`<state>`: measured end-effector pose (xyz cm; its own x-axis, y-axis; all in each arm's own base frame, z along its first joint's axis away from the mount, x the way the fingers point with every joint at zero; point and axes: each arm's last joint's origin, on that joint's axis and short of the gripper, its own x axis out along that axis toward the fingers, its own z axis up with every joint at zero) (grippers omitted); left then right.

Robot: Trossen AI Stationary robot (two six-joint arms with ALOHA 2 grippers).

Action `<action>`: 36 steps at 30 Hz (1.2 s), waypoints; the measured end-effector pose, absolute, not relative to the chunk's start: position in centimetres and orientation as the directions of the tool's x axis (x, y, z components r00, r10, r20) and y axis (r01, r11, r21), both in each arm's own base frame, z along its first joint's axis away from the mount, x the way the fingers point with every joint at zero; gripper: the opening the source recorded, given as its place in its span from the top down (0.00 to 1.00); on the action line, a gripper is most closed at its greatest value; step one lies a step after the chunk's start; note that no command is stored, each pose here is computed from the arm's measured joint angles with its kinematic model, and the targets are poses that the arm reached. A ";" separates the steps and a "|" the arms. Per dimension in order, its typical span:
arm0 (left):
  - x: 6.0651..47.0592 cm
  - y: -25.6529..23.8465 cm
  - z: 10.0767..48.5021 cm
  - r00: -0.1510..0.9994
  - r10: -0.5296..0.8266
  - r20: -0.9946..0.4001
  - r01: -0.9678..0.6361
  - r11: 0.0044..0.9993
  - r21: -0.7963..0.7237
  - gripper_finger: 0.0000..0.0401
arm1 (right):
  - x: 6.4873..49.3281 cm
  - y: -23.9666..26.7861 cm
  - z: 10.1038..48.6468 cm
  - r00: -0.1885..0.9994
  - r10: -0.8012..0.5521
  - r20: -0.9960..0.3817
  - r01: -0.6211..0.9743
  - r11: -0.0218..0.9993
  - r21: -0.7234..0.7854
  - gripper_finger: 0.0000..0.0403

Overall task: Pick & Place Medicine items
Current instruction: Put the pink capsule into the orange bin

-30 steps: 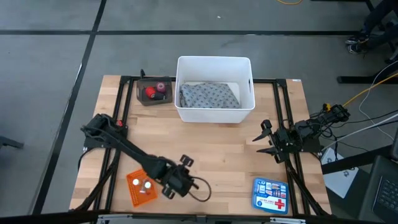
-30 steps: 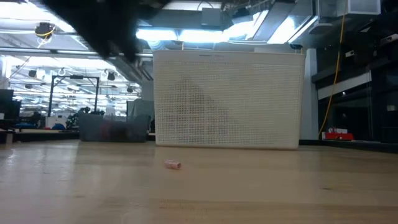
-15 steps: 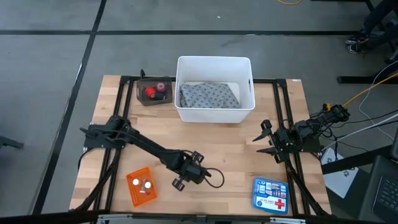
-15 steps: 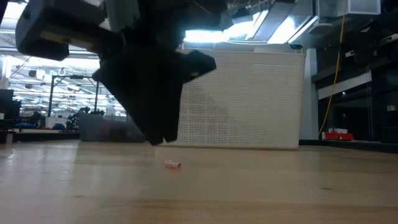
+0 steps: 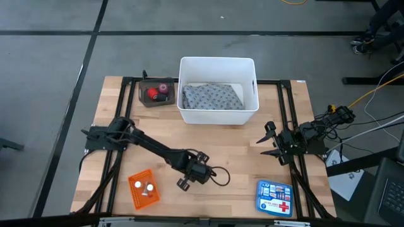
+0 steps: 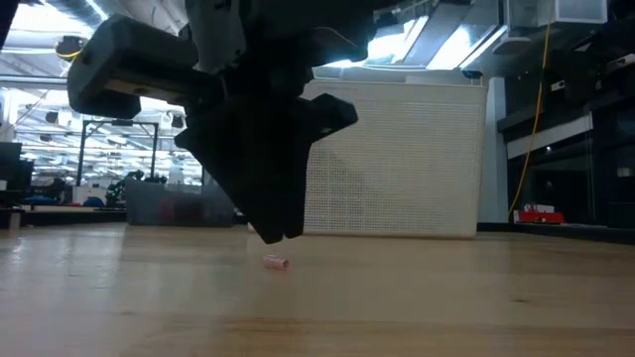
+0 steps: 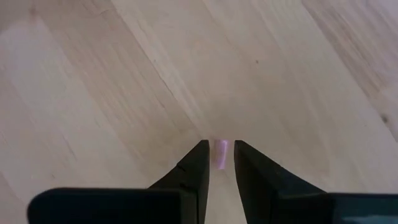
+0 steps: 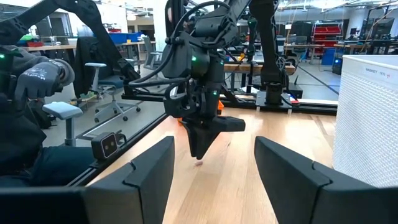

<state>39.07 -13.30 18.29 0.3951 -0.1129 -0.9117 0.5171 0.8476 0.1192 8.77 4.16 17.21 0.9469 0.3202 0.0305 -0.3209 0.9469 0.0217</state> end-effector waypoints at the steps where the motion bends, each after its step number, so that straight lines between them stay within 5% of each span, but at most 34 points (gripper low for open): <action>1: 39.1 -13.2 18.3 0.392 -0.118 -0.912 0.518 0.848 0.113 0.83 | 8.8 4.2 17.2 0.947 0.320 0.030 -0.321 0.947 0.022 0.44; 22: 39.2 -12.8 18.3 0.376 -0.169 -0.911 0.529 0.847 0.061 0.83 | 8.8 4.2 17.2 0.948 0.318 0.031 -0.319 0.948 0.022 0.44; 36: 40.3 -12.0 15.0 0.319 -0.155 -0.935 0.515 0.857 0.034 0.83 | 8.8 4.2 17.2 0.948 0.318 0.030 -0.319 0.948 0.022 0.44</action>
<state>40.27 -12.04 14.99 0.3186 -0.1549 -0.9352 0.5150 0.8565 0.0336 8.78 4.15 17.20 0.9475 0.3182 0.0299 -0.3189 0.9475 0.0216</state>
